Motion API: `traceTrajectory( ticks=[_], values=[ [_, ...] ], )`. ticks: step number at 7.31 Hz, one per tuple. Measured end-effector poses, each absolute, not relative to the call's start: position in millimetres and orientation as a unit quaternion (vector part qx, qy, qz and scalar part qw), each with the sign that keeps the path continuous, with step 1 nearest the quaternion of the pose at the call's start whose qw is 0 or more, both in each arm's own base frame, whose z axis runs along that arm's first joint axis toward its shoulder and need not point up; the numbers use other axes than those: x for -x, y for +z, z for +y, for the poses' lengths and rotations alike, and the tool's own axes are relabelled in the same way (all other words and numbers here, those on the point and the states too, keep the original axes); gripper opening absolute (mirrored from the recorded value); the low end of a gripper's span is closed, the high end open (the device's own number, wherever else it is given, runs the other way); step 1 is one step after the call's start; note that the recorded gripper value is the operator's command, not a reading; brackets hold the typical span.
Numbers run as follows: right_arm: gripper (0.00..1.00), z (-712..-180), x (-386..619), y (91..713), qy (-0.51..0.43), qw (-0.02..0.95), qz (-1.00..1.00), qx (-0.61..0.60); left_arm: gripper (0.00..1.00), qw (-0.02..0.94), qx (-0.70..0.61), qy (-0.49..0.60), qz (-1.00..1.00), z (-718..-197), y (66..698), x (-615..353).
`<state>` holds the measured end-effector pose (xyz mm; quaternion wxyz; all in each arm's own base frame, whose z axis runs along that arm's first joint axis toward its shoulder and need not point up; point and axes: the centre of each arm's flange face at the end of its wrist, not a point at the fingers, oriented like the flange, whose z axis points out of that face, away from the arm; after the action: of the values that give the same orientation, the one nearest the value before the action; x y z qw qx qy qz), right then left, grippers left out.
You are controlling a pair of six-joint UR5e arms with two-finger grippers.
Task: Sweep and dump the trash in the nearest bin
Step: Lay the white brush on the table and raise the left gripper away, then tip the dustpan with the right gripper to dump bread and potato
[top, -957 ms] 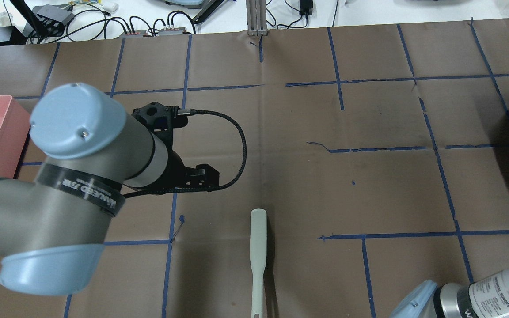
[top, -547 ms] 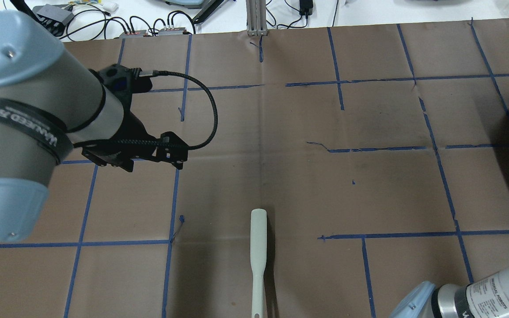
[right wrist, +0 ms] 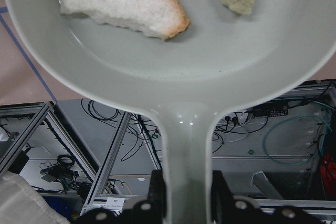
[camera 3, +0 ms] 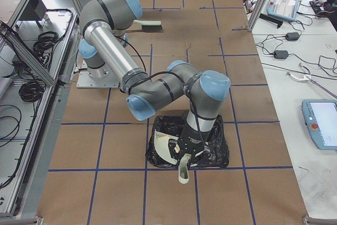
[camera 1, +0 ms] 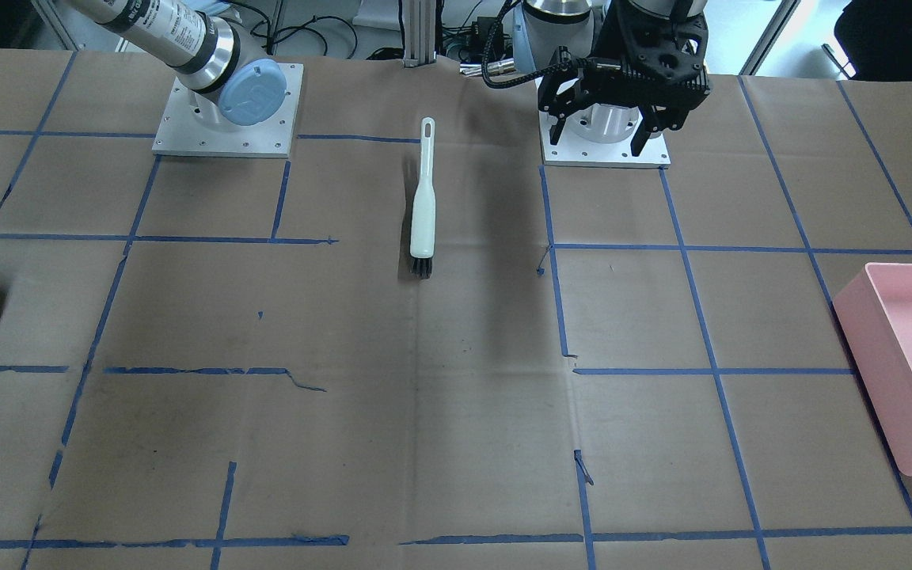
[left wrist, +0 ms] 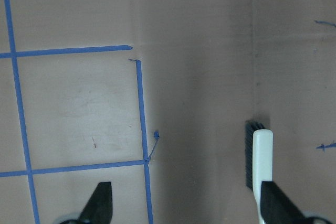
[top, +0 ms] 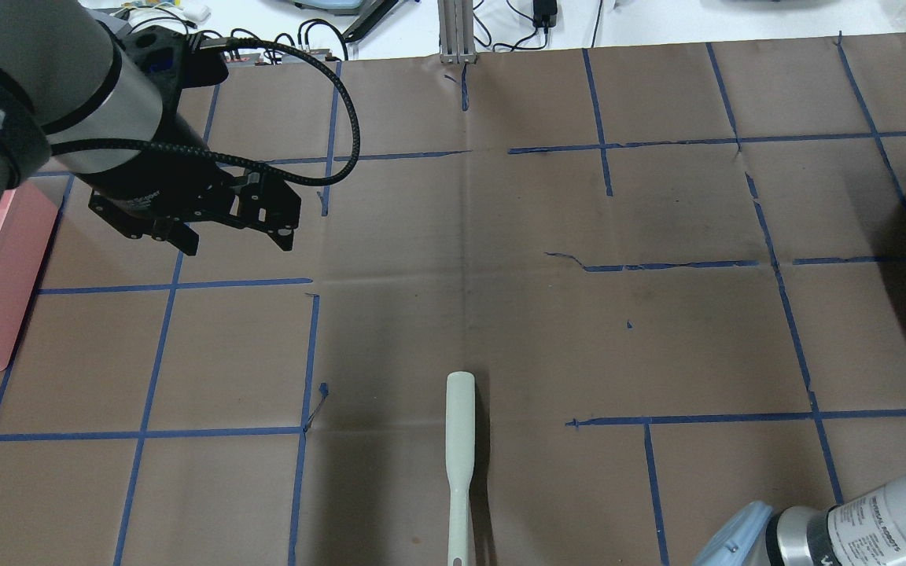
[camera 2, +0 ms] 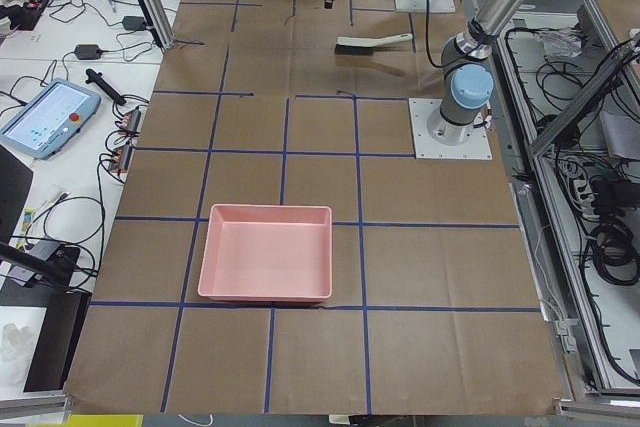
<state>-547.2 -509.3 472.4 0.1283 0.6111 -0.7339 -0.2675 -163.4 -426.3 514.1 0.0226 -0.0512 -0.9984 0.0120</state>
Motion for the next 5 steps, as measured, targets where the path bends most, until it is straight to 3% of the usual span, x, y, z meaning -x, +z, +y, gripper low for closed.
traceTrajectory(
  ticks=[5],
  values=[
    [0.02,-520.1,531.6,472.2,-0.302,0.132,-0.723,-0.607,1.00,-0.023,0.051,0.022,-0.998,-426.3,507.8,155.1]
  ],
)
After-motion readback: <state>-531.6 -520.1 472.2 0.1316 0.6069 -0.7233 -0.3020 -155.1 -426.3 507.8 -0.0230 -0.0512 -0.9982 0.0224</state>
